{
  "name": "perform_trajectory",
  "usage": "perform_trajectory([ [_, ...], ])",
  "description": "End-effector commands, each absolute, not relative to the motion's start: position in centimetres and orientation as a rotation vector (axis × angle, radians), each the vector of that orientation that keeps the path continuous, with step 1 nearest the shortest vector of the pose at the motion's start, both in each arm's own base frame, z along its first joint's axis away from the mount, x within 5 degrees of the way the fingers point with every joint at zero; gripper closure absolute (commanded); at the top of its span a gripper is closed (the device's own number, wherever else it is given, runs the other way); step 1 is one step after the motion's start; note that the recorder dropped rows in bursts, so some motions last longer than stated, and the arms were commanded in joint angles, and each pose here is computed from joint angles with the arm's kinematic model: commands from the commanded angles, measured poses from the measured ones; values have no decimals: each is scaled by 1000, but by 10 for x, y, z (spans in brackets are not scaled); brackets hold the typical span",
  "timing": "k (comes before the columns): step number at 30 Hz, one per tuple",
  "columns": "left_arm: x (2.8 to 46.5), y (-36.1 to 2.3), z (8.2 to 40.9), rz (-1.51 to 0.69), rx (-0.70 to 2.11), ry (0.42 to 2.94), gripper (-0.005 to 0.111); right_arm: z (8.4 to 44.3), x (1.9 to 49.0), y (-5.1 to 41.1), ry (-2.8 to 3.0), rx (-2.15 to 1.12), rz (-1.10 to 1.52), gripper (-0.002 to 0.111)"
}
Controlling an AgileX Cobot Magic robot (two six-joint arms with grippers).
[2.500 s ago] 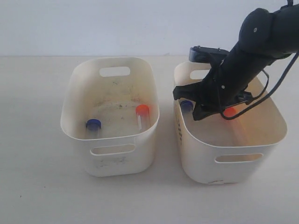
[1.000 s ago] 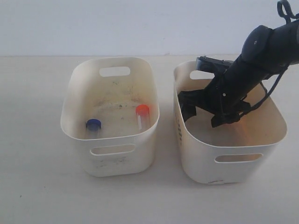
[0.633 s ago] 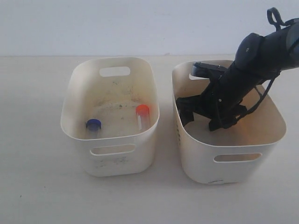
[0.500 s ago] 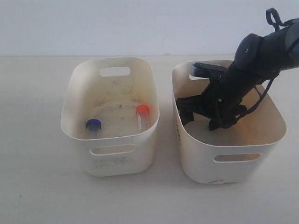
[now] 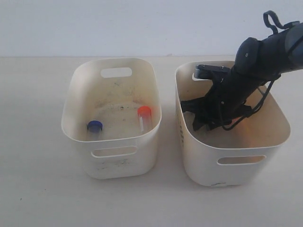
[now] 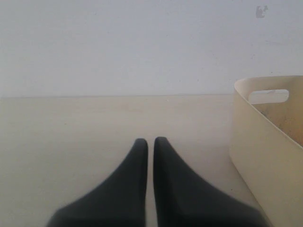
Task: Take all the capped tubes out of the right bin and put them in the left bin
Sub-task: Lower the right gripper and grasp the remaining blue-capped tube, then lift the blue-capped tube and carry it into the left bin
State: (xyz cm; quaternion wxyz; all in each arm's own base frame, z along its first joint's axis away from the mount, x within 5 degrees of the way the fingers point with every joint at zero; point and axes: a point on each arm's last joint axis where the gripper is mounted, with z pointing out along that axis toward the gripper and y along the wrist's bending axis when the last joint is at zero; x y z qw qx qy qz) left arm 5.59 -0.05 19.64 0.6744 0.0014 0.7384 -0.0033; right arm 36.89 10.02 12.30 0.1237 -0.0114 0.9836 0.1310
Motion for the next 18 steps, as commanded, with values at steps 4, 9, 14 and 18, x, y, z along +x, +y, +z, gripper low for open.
perform_trajectory([
  [4,56,-1,198,-19,3,1655,103,127,364,100,2886,-53,380,108],
  [9,56,-1,198,-19,3,1655,103,156,363,98,2816,-102,363,108],
  [14,56,-1,198,-19,3,1655,103,191,357,97,2735,-120,368,108],
  [18,56,-1,198,-19,3,1655,103,221,350,95,2657,-126,381,108],
])
